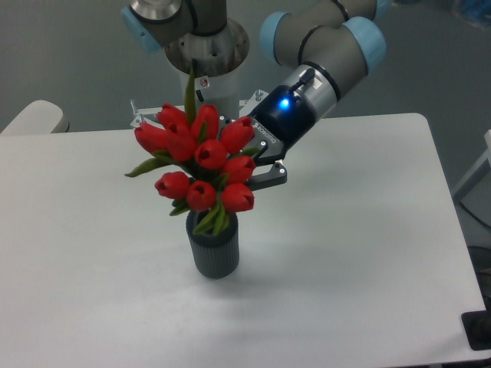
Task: Insert the flowers into the vase
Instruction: 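Move the bouquet over the vase and lower stems into its opening, then push the bouquet stems down into the vase with the gripper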
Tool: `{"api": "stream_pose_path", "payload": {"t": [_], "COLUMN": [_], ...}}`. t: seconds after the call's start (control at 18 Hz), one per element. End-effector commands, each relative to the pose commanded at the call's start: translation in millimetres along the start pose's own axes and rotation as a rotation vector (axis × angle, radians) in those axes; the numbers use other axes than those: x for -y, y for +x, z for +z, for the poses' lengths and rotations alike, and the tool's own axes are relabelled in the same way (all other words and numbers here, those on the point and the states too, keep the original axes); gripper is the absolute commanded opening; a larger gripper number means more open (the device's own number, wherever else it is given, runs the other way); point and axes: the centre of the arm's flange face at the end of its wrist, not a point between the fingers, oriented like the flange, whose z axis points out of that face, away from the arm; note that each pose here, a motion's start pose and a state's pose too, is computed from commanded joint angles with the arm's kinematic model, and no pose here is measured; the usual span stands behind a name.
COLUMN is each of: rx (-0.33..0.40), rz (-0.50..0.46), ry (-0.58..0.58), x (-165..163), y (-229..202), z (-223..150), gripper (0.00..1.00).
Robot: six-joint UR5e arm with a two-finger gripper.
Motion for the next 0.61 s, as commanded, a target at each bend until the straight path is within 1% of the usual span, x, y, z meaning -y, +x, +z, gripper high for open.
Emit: {"api": "stream_pose_path", "payload": {"t": [0.17, 0.5, 0.56, 0.61], "rx": [-0.011, -0.019, -0.022, -0.022], "rz": [0.046, 0.078, 0.075, 0.073], "ry": [0.016, 0.017, 0.016, 0.016], "x": [-11, -27, -40, -44], "y": [5, 12, 16, 17], "z": [2, 5, 6, 6], "gripper": [0.28, 0.27, 0.27, 0.27]}}
